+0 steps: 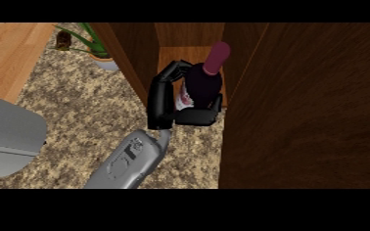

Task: Pick up the wine, place it into the cabinet and close the cabinet

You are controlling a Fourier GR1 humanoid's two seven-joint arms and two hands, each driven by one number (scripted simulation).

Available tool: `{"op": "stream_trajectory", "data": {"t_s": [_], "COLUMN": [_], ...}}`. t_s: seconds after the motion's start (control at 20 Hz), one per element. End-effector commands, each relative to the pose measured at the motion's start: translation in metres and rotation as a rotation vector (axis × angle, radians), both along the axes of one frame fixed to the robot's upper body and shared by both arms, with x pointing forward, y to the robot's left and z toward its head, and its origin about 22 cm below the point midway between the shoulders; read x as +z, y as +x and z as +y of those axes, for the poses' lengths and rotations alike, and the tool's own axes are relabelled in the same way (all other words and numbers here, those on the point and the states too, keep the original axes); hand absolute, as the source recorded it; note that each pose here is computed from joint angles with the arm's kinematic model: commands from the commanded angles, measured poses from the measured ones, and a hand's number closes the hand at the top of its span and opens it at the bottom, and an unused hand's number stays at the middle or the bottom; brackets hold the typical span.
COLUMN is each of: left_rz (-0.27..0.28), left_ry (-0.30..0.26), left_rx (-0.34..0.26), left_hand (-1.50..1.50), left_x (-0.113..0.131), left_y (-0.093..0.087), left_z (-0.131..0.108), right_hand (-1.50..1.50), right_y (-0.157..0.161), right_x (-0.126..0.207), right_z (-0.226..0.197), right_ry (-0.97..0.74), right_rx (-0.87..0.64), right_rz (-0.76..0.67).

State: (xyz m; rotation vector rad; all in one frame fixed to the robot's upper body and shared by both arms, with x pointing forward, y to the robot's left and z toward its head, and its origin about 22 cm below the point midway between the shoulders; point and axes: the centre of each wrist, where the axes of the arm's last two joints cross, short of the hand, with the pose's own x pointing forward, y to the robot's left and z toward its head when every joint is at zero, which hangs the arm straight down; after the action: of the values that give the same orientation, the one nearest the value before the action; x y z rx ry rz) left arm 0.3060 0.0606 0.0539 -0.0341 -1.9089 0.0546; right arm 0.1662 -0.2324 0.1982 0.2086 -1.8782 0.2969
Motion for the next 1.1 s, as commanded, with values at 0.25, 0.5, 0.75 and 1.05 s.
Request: {"op": "stream_trajectory", "data": {"t_s": [0.25,0.5,0.75,1.05], "left_rz": [-0.02,-0.033,0.012,0.051], "left_ry": [-0.008,-0.023,-0.025,-0.03], "left_rx": [0.071,0.076,0.076,0.068], "left_hand": [1.5,1.5,1.5,1.5], "left_x": [-0.017,-0.023,-0.022,-0.014], "left_y": [0.023,0.029,0.046,0.066], "left_z": [0.024,0.017,0.037,0.02], "right_hand": [-1.5,-1.5,-1.5,-1.5], "right_y": [-0.031,-0.022,-0.023,-0.026], "right_x": [0.017,0.017,0.019,-0.003], "right_z": [-0.005,-0.008,0.008,-0.005], "right_ry": [0.029,0.024,0.041,0.039], "right_rx": [0.015,0.026,0.039,0.039], "right_rz": [-0.059,-0.051,-0.062,-0.039]}}
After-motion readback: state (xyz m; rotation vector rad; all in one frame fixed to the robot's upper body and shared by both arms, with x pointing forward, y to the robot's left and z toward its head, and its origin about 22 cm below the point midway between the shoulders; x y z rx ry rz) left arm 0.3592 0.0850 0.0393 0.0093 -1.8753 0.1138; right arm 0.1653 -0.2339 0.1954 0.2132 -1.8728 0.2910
